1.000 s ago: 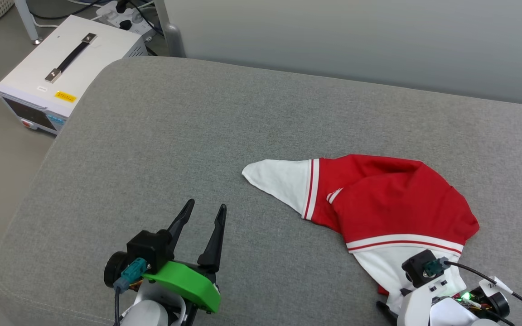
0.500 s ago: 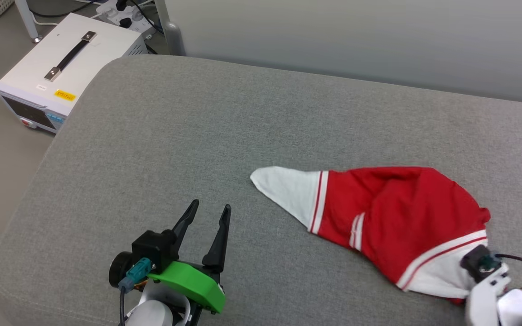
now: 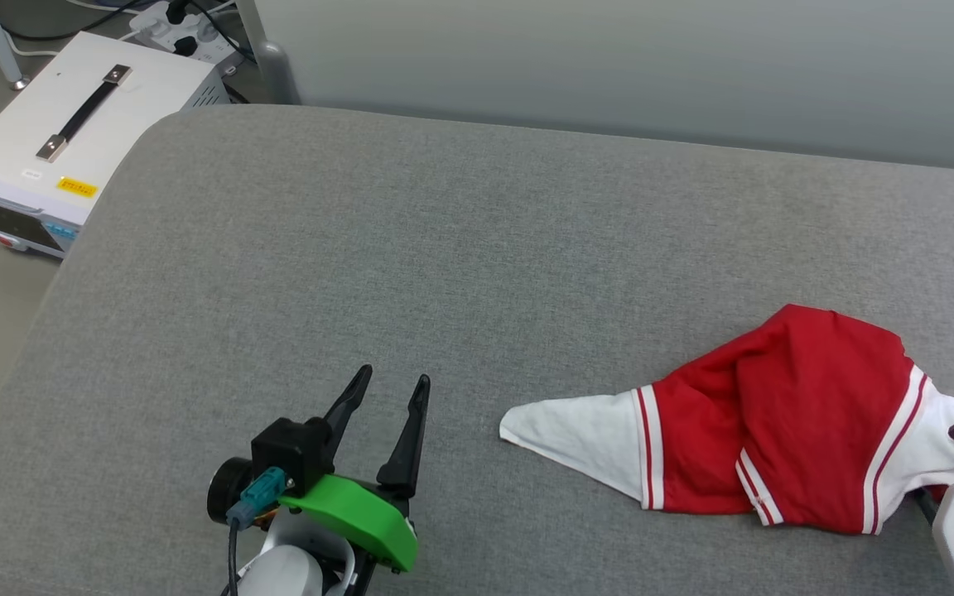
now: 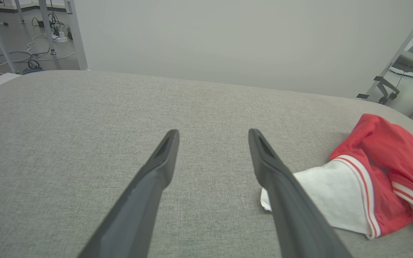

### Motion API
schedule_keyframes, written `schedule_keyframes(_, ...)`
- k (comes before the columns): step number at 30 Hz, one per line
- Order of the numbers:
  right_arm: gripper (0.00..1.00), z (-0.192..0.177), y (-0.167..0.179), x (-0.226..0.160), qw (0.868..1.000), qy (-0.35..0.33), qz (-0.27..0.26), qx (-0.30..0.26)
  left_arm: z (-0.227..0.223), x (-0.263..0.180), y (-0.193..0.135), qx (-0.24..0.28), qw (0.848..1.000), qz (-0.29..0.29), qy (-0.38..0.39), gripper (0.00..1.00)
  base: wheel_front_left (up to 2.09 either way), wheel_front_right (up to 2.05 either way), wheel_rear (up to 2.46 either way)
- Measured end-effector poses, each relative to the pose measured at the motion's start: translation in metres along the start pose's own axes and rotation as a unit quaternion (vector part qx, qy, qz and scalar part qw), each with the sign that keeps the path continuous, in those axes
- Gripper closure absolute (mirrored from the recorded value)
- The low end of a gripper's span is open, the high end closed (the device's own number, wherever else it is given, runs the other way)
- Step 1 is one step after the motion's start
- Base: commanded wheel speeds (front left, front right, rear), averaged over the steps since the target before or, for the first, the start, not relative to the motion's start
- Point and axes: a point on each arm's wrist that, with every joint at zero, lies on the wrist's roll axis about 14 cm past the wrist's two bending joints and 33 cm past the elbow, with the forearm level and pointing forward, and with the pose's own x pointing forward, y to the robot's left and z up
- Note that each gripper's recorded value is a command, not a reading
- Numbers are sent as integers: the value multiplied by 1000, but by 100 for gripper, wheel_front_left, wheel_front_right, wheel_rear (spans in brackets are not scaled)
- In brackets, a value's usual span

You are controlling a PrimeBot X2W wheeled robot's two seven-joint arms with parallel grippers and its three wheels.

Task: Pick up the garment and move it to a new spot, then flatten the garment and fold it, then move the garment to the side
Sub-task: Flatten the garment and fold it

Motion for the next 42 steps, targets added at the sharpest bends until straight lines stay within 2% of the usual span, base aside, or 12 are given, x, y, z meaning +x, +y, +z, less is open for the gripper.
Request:
schedule_keyframes(5, 0, 38, -4, -12, 993, -104, -20, 59, -1, 2, -10, 0, 1000, -16, 1, 0, 0, 0, 0)
schedule_keyframes(9, 0, 65, -10, -34, 974, -201, -42, 97, -5, 4, -23, -12, 999, -35, 8, 0, 0, 0, 0)
schedule_keyframes(14, 0, 68, -2, -54, 951, -265, -60, 149, -19, 4, -37, -23, 998, -56, 30, 0, 0, 0, 0)
schedule_keyframes(18, 0, 78, -2, -71, 929, -317, -82, 175, -40, 4, -48, -32, 994, -74, 80, 0, 0, 0, 0)
schedule_keyframes(22, 0, 77, 1, -78, 919, -329, -96, 192, -58, 12, -61, -22, 983, -102, 153, 0, 0, 0, 0)
schedule_keyframes(28, 0, 74, 3, -81, 917, -328, -105, 200, -82, 24, -68, 9, 958, -108, 264, 0, 0, 0, 0)
schedule_keyframes(33, 0, 65, 3, -81, 919, -317, -112, 207, -101, 30, -61, 35, 939, -89, 330, 0, 0, 0, 0)
schedule_keyframes(42, 0, 47, 1, -76, 922, -292, -124, 222, -130, 40, -54, 78, 918, -77, 380, 0, 0, 0, 0)
